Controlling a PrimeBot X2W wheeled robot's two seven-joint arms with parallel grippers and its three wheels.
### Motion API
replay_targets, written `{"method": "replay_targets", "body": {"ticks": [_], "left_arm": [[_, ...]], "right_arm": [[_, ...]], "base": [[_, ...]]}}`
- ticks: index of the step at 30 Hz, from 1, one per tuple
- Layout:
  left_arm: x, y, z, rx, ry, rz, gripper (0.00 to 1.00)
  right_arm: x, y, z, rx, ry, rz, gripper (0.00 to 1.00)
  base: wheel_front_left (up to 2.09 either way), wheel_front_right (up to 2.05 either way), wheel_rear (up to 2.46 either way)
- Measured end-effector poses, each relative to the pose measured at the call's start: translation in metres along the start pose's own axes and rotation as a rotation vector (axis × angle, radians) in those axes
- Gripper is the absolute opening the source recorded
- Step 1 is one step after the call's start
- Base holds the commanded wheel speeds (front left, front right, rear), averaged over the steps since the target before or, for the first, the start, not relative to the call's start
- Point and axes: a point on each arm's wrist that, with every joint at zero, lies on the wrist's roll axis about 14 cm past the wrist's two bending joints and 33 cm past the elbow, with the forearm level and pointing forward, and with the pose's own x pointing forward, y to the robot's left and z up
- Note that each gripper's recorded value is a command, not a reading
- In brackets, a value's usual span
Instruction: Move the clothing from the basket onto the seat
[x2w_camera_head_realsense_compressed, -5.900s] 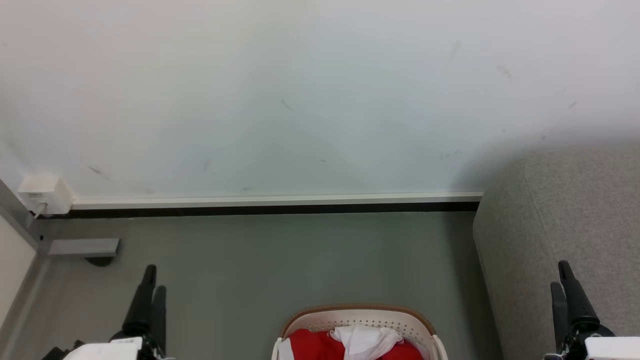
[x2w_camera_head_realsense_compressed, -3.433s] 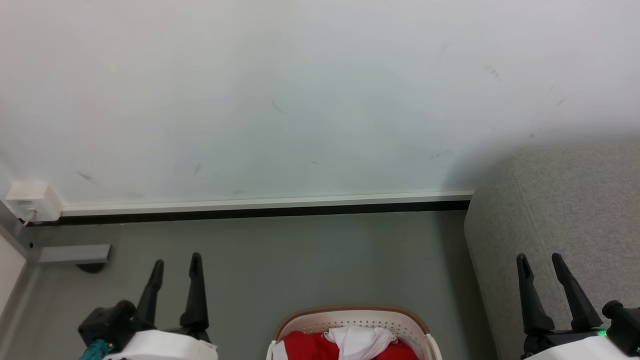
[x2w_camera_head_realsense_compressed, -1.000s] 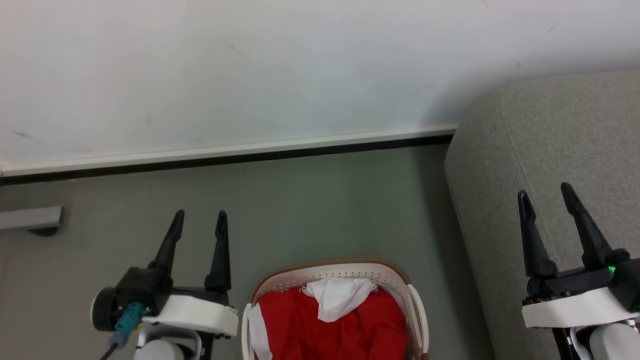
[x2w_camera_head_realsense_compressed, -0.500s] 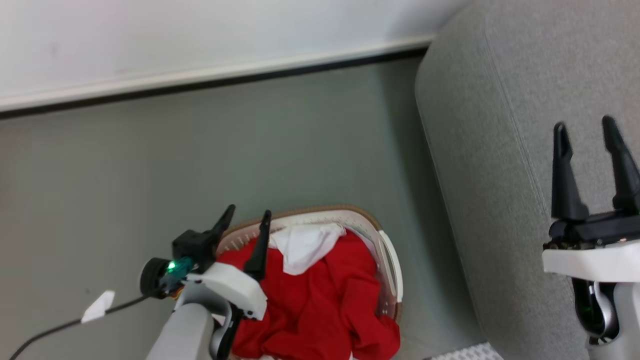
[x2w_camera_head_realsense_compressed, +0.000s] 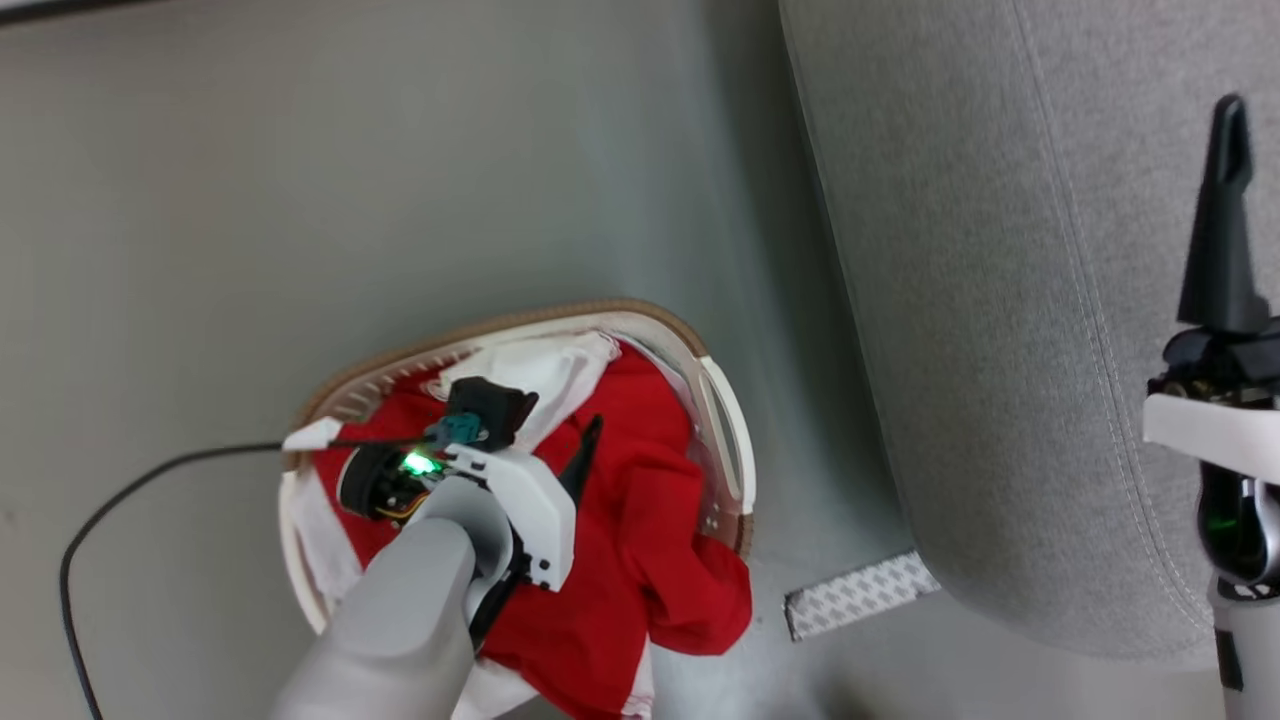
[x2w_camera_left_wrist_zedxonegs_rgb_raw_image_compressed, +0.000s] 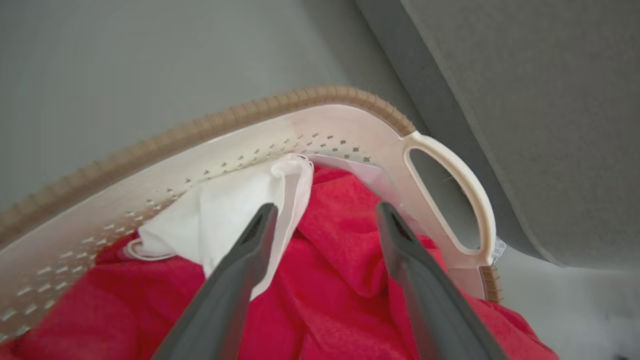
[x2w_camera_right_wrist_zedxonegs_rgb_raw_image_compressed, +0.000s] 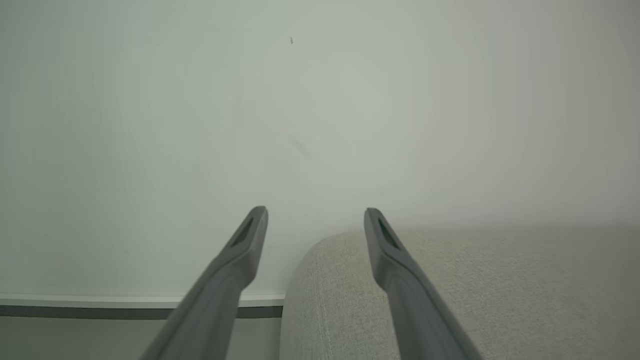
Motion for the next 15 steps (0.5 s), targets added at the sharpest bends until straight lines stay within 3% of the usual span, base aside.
{"method": "replay_targets", "body": {"ticks": [15], "left_arm": [[0.055, -0.023, -0.111, -0.062, 0.414, -0.152, 1.0]], "right_arm": [[0.017, -0.013, -0.04, -0.039, 0.046, -0.046, 1.0]], "base": [[0.0, 0.0, 0.0]]}}
